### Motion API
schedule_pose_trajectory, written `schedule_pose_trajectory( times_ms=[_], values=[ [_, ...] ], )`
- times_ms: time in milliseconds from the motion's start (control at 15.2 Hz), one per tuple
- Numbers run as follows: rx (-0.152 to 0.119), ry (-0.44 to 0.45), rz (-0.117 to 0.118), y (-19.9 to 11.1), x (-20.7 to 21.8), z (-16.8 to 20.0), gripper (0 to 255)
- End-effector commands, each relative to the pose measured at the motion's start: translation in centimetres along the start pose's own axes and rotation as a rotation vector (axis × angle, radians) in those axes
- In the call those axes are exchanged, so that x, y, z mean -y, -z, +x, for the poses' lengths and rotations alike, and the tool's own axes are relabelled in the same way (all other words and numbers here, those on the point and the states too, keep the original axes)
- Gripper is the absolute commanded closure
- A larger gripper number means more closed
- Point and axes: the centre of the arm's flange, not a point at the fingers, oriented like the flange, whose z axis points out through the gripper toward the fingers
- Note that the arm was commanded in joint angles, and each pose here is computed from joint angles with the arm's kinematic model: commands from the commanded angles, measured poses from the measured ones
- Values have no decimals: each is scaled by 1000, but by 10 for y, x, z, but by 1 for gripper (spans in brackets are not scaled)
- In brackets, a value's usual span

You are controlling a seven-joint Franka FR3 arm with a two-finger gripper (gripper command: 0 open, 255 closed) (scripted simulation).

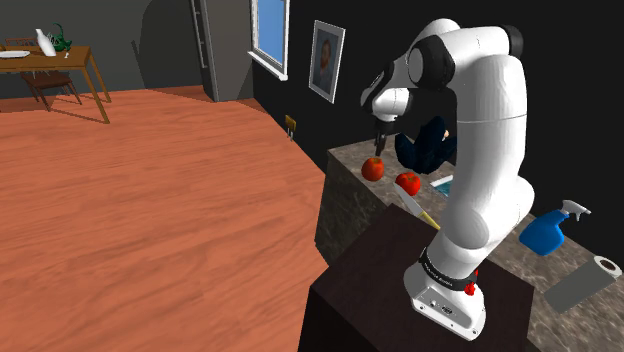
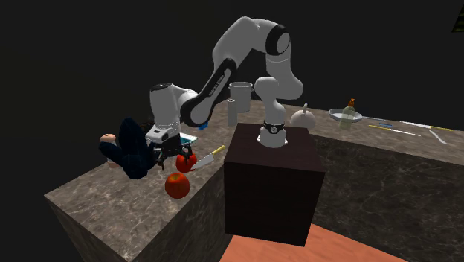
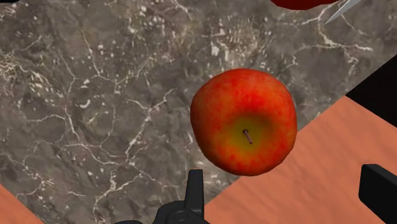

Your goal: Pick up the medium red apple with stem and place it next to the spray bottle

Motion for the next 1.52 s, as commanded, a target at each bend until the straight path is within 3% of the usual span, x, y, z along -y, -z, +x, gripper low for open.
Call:
schedule_pose_trajectory(
  times_ms=[0, 396, 924, 990, 1452],
  values=[
    [-1, 7, 1, -9, -6, 0, 0],
    [-1, 7, 1, -44, -6, 0, 0],
    [-1, 7, 1, -44, -6, 0, 0],
    [-1, 7, 1, -44, -6, 0, 255],
    [-1, 7, 1, -44, -6, 0, 255]
  ],
)
